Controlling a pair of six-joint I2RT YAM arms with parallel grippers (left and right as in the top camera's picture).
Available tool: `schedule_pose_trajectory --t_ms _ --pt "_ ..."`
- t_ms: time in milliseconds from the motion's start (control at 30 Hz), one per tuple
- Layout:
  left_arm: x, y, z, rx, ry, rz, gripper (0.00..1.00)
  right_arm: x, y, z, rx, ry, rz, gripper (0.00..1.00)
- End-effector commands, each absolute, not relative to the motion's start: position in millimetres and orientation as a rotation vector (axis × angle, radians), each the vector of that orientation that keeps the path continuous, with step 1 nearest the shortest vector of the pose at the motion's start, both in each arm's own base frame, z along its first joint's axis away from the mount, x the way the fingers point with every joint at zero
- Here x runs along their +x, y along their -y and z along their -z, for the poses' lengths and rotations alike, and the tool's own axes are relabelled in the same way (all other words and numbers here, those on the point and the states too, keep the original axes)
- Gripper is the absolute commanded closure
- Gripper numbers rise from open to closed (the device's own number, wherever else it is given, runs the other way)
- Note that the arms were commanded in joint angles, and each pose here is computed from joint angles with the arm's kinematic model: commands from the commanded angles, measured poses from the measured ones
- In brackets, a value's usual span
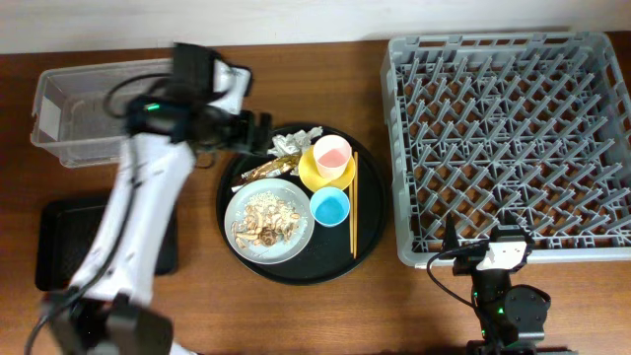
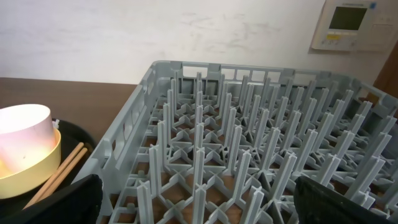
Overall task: Sort waste into correct bins and load items into the dishwasher rack
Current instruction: 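Reach the left gripper to the gold wrapper on the black tray, then grasp the gold wrapper with the left gripper and lift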
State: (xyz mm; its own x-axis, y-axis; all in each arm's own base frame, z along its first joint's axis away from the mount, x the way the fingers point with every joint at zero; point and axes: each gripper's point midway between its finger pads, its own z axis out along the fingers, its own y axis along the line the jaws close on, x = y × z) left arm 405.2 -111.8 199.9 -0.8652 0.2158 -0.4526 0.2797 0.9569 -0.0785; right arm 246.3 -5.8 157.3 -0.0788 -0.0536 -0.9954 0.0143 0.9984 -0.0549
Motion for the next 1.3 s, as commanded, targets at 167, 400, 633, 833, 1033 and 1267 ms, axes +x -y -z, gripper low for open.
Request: schedule_pose_trajectory --t_ms 167,400,633,833,1033,1267 --pt "419.4 99.2 -135.5 0.412 -2.8 -0.067 0.01 245.9 9.5 -155.2 -0.014 -1.652 0.071 0.02" --pt "421.6 118.5 -81.0 0.698 -2.857 0.038 0.03 245.9 9.5 -155.2 -0.014 -1.652 0.071 0.02" --pt "434.7 122.6 -51.7 0.728 -2.855 0.041 0.28 245.9 9.5 -155.2 -0.014 -1.652 0.071 0.02" --pt "429.5 132.2 -31.8 0.793 -2.879 0.122 0.32 245.9 9.4 -155.2 -0.015 -1.652 0.071 0.02" --pt "428.2 133.6 -24.4 0.796 -2.894 0.137 0.51 245.9 9.5 -155.2 -0.014 -1.652 0.071 0.01" --pt "427.7 133.4 -22.0 0.798 -2.899 0.137 0.71 245.9 9.5 -155.2 -0.014 -1.652 0.071 0.02"
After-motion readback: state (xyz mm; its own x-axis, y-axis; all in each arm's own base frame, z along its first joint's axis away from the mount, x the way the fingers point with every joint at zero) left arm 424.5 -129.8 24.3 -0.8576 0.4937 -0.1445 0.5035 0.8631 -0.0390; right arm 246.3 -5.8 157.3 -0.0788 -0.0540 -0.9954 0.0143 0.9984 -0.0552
